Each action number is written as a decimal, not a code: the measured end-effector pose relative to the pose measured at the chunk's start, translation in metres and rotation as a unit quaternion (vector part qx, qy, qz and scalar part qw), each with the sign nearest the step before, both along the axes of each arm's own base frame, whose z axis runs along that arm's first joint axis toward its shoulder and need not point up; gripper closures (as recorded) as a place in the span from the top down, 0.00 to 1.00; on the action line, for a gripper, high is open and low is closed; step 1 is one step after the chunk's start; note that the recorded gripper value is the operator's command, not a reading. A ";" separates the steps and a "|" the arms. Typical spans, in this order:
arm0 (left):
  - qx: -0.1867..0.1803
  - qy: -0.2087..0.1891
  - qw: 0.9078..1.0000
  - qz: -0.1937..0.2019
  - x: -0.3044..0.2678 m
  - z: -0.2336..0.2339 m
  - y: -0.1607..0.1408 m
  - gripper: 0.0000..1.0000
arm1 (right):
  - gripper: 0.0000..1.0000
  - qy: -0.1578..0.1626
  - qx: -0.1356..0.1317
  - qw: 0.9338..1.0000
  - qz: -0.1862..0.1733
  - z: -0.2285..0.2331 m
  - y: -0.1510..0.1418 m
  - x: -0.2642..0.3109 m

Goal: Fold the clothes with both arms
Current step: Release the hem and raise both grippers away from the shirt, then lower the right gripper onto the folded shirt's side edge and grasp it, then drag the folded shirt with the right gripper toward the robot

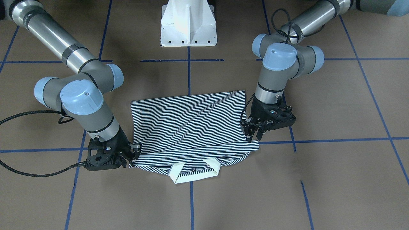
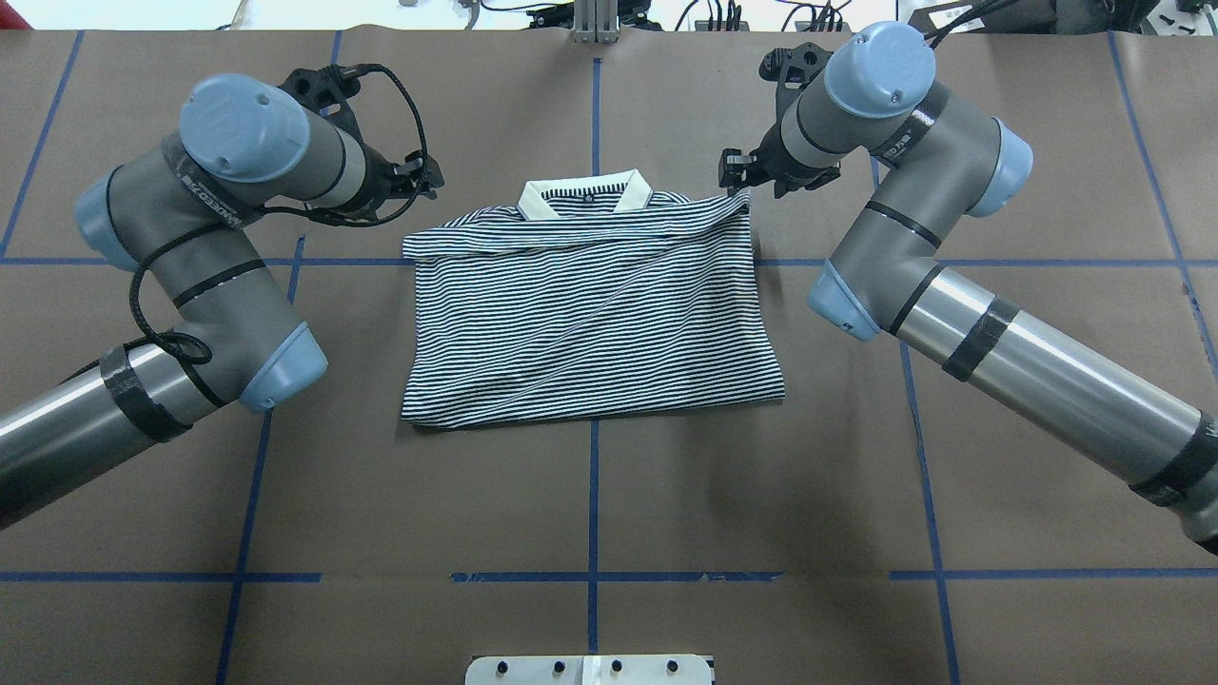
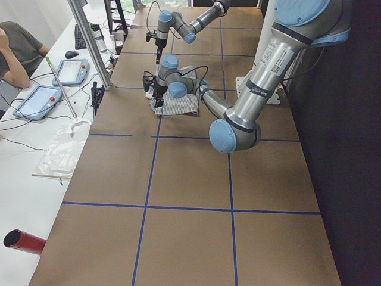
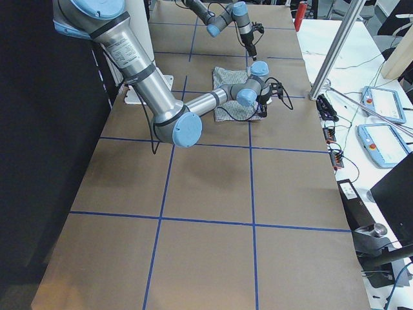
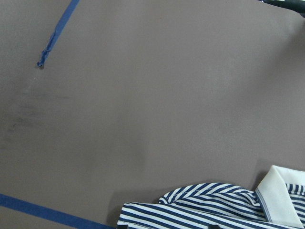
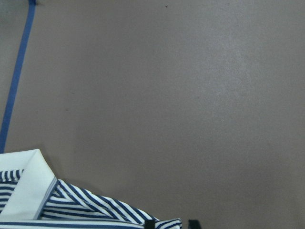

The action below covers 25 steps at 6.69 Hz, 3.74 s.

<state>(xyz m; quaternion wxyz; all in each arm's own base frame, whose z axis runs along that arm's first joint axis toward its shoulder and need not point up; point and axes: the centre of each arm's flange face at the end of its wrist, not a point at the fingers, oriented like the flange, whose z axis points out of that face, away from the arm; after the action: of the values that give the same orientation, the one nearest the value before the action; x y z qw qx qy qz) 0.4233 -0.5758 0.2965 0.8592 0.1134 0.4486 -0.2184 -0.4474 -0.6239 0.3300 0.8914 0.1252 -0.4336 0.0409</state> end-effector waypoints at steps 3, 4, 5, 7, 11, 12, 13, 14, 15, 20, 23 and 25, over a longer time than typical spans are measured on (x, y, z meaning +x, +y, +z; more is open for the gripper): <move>0.001 0.002 1.000 0.002 -0.015 -0.015 0.003 1.00 | 1.00 -0.028 -0.019 0.999 -0.031 0.009 0.045 0.015; 0.001 0.002 1.000 0.002 -0.020 -0.024 0.007 1.00 | 1.00 -0.040 -0.043 0.998 -0.030 0.010 0.068 0.007; 0.001 0.002 1.000 0.002 -0.026 -0.034 0.013 1.00 | 1.00 -0.052 -0.086 0.995 -0.024 0.009 0.100 -0.008; 0.001 0.003 1.000 0.003 -0.030 -0.043 0.018 1.00 | 1.00 -0.038 -0.160 0.986 -0.009 0.007 0.143 -0.030; 0.002 0.004 1.000 0.003 -0.031 -0.047 0.020 1.00 | 0.92 -0.005 -0.194 0.981 -0.009 0.022 0.162 -0.037; 0.003 0.005 1.000 0.003 -0.032 -0.048 0.020 1.00 | 0.58 -0.001 -0.197 0.980 -0.010 0.026 0.165 -0.039; 0.003 0.006 1.000 0.003 -0.032 -0.049 0.021 1.00 | 0.04 0.001 -0.197 0.980 -0.011 0.028 0.166 -0.041; 0.004 0.007 1.000 0.003 -0.033 -0.050 0.021 1.00 | 0.00 0.001 -0.198 0.980 -0.011 0.028 0.167 -0.041; 0.005 0.008 1.000 0.003 -0.033 -0.051 0.022 1.00 | 0.00 0.001 -0.198 0.980 -0.012 0.029 0.167 -0.040; 0.015 0.016 1.000 0.003 -0.036 -0.064 0.026 1.00 | 0.00 -0.002 -0.192 0.981 -0.026 0.041 0.203 -0.009; 0.016 0.020 1.000 0.003 -0.036 -0.067 0.029 1.00 | 0.00 0.012 -0.204 0.975 -0.090 0.063 0.326 0.034; 0.016 0.024 1.000 0.004 -0.035 -0.072 0.033 1.00 | 0.99 0.033 -0.227 0.963 -0.143 0.072 0.404 0.045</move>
<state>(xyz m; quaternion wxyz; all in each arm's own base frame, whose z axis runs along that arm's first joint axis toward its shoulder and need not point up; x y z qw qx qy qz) 0.3888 -0.5424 0.2247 0.8471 0.1196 0.4731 -0.2102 -0.4023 -0.2199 0.4019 0.9068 -0.1424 -0.3967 0.0058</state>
